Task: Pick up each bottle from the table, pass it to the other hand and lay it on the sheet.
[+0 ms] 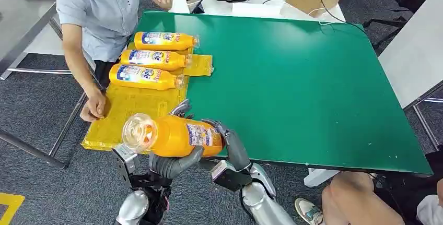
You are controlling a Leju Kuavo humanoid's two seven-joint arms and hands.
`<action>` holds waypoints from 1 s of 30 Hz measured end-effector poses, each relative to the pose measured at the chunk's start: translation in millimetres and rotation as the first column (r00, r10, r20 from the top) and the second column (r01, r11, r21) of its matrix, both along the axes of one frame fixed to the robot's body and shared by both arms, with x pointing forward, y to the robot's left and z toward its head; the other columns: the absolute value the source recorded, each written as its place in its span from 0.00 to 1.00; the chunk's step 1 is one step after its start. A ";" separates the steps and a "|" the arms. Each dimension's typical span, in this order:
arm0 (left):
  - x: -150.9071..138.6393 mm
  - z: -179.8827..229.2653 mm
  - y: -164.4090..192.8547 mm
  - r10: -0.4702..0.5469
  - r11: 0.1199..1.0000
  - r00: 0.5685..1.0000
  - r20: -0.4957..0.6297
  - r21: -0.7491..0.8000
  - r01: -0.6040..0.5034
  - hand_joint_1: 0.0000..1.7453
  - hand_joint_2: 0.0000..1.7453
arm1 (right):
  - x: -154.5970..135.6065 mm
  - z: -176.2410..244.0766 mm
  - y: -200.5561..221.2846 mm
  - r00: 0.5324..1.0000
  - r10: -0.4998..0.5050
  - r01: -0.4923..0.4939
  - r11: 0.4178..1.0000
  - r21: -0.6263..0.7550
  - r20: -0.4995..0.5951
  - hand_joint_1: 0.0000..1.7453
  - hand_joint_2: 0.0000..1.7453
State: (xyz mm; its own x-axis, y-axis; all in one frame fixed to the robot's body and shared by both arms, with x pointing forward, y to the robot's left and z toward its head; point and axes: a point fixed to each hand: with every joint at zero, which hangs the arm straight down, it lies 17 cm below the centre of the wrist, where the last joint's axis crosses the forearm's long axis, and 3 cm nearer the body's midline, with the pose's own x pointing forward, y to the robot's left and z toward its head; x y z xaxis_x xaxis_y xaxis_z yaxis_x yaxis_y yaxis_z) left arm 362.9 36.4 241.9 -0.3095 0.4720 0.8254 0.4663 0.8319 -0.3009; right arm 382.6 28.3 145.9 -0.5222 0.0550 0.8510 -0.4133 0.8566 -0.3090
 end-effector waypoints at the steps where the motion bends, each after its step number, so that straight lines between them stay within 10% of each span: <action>1: 0.0 0.0 0.3 0.001 1.000 1.000 0.001 0.000 -0.001 1.00 1.00 | -0.3 -0.1 0.6 1.000 0.002 -0.002 1.000 0.000 -0.002 0.74 1.00; 2: 0.2 -0.1 0.6 0.002 1.000 1.000 0.000 0.000 -0.002 1.00 1.00 | -0.5 -0.5 1.2 1.000 0.005 -0.005 1.000 0.000 -0.006 0.00 1.00; 4: 1.1 -0.2 2.2 0.007 1.000 1.000 0.000 -0.001 -0.007 1.00 1.00 | -2.2 -1.8 4.3 1.000 0.017 -0.017 1.000 -0.002 -0.016 0.00 1.00; 5: 1.5 -0.2 2.7 0.008 1.000 1.000 0.000 -0.001 -0.008 1.00 1.00 | -3.8 -3.2 6.8 0.999 0.027 -0.027 1.000 -0.006 -0.022 0.00 0.00; 17: 6.6 -5.5 9.6 0.013 1.000 1.000 -0.024 -0.007 -0.013 1.00 1.00 | -16.5 -11.0 12.8 0.999 0.051 -0.051 0.998 -0.045 0.005 0.00 0.00; 30: 48.1 -46.2 82.8 0.349 0.821 0.932 0.098 0.448 -0.354 1.00 1.00 | -33.8 -42.6 -53.0 0.985 -0.170 0.171 0.982 -0.085 0.024 0.00 0.00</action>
State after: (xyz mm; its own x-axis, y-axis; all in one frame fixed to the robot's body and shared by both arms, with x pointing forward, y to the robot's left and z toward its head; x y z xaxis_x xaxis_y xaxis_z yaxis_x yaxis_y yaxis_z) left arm 411.0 119.1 195.6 -0.3935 -0.0938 0.9145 0.1170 0.9816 0.1510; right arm 348.8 -24.7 103.3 -0.5130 0.2174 0.8304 -0.2578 0.8837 -0.3907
